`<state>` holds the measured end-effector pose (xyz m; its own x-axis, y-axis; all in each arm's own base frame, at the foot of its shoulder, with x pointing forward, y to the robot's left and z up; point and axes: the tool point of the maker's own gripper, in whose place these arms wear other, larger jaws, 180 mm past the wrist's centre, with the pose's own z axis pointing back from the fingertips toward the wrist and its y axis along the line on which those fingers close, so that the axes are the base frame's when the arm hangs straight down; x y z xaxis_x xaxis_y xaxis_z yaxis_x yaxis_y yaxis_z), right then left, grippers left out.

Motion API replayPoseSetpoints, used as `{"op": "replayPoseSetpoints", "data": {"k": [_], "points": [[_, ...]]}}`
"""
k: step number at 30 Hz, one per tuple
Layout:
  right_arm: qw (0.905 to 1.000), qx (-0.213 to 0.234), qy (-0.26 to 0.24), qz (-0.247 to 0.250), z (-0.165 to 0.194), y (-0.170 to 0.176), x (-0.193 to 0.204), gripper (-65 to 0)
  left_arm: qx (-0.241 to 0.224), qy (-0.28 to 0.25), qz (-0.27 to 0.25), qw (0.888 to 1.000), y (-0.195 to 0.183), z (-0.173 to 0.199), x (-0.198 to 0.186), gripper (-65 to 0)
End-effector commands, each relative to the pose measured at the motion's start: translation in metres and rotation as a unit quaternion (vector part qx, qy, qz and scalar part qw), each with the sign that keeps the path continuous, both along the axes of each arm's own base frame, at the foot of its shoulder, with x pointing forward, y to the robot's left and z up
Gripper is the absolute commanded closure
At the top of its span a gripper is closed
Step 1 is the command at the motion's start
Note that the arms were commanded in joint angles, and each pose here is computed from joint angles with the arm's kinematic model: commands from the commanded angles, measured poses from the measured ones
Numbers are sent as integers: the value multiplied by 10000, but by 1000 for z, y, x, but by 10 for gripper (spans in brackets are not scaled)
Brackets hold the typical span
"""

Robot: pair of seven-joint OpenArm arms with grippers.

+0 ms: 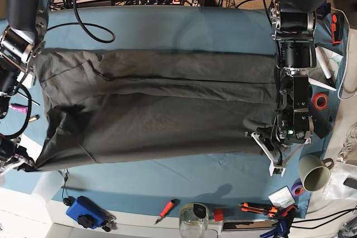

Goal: Fold the T-shirt properly
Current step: 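Fold the shirt lengthwise, pulling the grasped edges over with both grippers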

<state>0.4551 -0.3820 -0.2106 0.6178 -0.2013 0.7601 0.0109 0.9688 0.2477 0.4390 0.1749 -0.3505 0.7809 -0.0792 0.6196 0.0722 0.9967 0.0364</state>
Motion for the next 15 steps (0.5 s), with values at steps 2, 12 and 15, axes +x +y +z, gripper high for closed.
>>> {"op": "replayPoseSetpoints", "data": {"k": [2,12,15], "points": [[9995,-94,-293,-72,30,-11,3,0,106,-117,55,9999,7,17,8,0],[9996,14,242,121,13,-4,-10,0,29,189,7,9998,2,27,-5,0],[9996,89,214,180,9,0,-12,0,50,181,0,9998,1,29,-8,0]]}}
